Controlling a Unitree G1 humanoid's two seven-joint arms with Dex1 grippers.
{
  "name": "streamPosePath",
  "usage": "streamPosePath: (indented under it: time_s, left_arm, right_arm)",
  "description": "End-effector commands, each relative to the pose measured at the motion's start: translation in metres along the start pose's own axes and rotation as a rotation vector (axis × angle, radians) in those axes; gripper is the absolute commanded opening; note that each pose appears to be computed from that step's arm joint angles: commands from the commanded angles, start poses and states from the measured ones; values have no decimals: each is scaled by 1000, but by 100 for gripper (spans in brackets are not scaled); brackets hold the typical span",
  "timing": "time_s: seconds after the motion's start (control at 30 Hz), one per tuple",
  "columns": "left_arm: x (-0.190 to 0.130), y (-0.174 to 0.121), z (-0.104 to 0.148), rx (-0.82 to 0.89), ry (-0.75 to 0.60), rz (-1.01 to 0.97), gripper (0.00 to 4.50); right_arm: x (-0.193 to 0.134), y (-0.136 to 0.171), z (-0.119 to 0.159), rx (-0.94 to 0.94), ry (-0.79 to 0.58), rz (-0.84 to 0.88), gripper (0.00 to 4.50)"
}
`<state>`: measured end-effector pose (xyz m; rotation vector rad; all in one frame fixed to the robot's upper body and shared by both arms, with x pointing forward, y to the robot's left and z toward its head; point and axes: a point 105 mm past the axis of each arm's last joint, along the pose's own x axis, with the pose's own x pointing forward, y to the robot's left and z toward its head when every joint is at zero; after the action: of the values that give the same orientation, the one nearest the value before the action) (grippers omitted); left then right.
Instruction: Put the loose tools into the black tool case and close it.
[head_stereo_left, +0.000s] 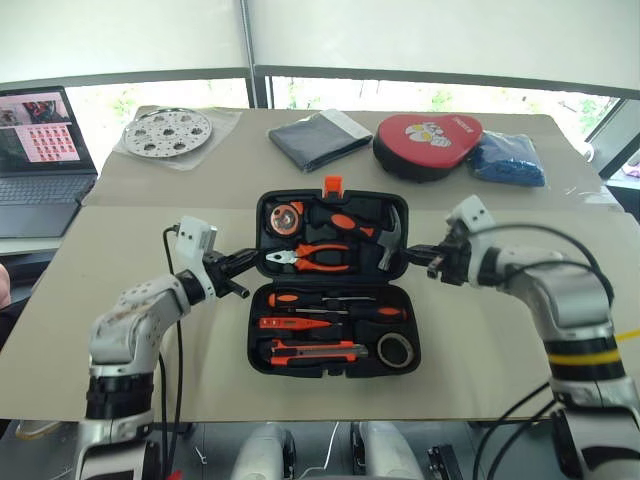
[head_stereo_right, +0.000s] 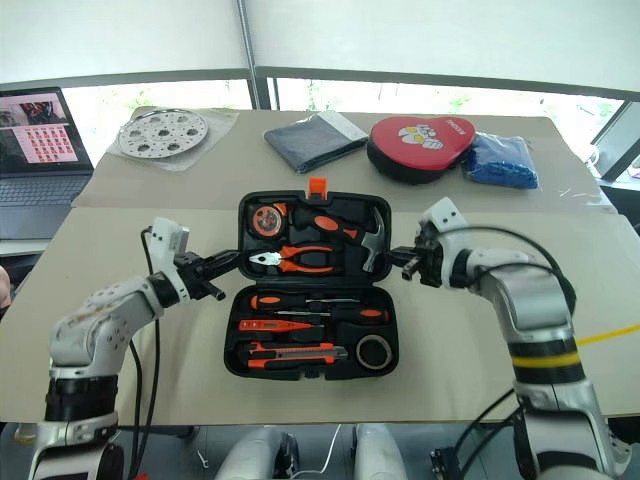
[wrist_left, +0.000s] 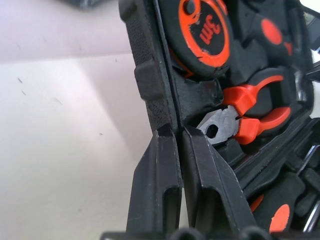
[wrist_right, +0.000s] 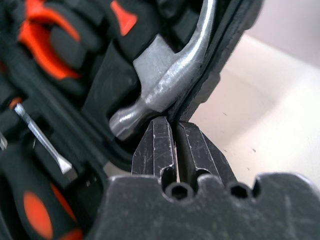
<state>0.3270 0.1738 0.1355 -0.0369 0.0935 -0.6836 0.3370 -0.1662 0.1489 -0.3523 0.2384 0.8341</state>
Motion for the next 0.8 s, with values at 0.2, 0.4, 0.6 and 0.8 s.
streamPosePath:
  time_s: [0.2, 0.4, 0.6, 0.8]
  left_arm:
    - [-50, -16, -2, 748, -105, -27, 4]
    - [-75, -29, -39, 818, -9, -151, 38]
    - [-96, 7, -42, 699, 97, -43, 197]
    - [-95, 17, -52, 503, 204, -109, 170]
  right_arm:
    - [-30, 2, -10, -739, -102, -154, 0]
    - [-53, 10, -57, -818, -25, -129, 39]
    - [-84, -10, -79, -742, 57, -204, 235]
    - [-114, 1, -71, -347, 23, -128, 124]
